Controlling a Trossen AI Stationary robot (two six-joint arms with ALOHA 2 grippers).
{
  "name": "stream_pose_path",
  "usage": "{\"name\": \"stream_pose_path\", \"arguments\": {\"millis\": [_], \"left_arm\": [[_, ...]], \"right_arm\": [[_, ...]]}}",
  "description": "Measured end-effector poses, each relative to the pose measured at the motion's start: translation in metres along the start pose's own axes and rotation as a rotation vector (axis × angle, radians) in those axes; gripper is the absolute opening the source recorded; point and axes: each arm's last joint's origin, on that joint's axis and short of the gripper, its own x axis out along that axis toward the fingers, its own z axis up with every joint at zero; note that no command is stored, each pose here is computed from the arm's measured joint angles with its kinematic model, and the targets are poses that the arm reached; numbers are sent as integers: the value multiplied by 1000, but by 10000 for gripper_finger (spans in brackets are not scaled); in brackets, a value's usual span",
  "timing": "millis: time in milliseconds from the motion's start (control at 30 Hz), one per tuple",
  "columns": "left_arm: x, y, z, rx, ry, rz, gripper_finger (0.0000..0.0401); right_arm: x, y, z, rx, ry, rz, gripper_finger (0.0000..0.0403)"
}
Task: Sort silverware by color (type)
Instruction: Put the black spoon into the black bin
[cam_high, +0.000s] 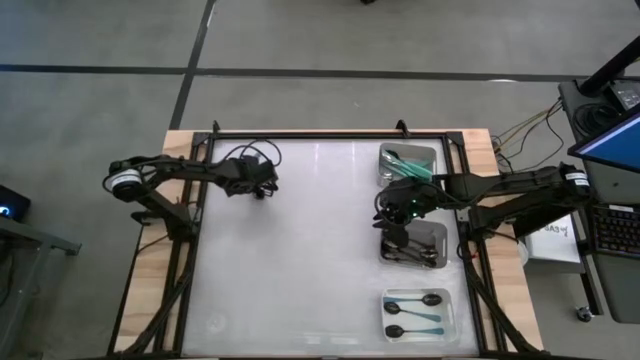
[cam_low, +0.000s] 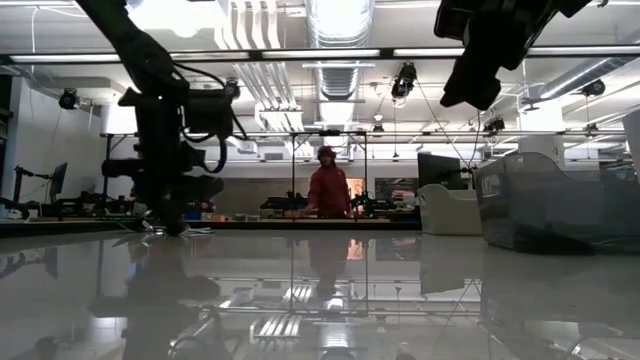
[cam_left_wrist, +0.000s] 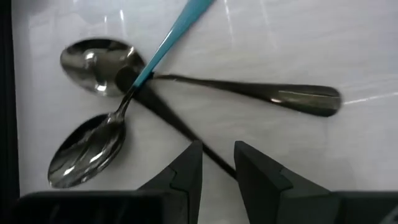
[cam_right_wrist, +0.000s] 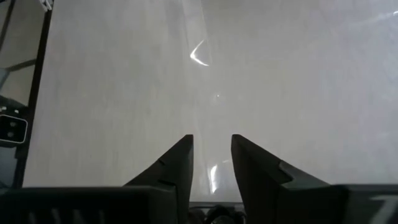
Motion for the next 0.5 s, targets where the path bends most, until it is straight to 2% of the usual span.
{"name": "stream_pose_path", "arguments": {"millis": [267, 500], "left_arm": [[8, 2, -8, -95, 15, 36, 77], [19, 2, -15, -119, 28, 87, 77]], "right_arm": [[0, 0, 0, -11, -2, 1, 96], [-1, 0, 0, -12, -2, 1, 100]]}}
